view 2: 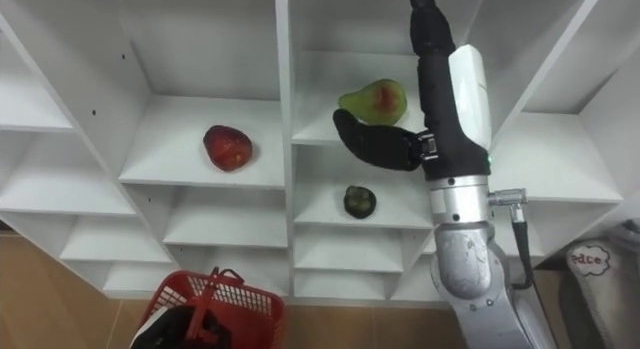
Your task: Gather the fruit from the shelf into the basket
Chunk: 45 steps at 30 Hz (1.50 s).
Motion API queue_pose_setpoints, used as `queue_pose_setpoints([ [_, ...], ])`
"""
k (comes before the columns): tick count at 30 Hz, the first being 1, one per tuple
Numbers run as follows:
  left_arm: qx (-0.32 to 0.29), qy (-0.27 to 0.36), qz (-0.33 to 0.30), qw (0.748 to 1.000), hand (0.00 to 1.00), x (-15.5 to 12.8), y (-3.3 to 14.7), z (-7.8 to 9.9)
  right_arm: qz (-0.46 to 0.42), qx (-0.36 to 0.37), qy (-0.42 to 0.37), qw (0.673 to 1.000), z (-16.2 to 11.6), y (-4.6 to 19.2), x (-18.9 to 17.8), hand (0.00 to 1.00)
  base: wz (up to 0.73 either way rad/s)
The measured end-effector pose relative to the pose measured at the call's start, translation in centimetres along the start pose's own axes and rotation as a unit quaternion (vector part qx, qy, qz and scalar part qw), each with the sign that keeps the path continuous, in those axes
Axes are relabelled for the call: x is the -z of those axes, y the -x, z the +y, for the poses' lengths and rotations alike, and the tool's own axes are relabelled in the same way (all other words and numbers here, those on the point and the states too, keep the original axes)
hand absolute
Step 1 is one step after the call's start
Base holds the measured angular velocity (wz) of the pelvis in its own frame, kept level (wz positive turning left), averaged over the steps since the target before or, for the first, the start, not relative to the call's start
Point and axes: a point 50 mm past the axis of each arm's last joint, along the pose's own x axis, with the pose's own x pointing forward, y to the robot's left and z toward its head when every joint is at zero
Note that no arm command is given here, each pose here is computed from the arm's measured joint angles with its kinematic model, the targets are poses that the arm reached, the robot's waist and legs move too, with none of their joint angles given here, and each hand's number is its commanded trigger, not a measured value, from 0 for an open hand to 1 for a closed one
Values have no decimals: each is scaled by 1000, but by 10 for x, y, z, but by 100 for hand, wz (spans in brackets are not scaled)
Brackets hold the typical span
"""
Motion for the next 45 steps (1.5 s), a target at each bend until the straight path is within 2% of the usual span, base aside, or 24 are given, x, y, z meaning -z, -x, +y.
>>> queue_pose_setpoints([
  [7,2,-9,-3,1000,100,-4,-2,0,12,0,-26,1000,-2,-3,3,0,0],
  [11,3,-13,-5,1000,100,-7,-4,1,51,-15,-51,997,0,-2,18,0,0],
  [25,2,-13,8,1000,100,-4,-4,1,124,-61,-45,989,7,1,46,0,0],
  [45,2,-35,2,999,100,-9,-6,2,132,-110,-47,984,12,1,49,0,0],
])
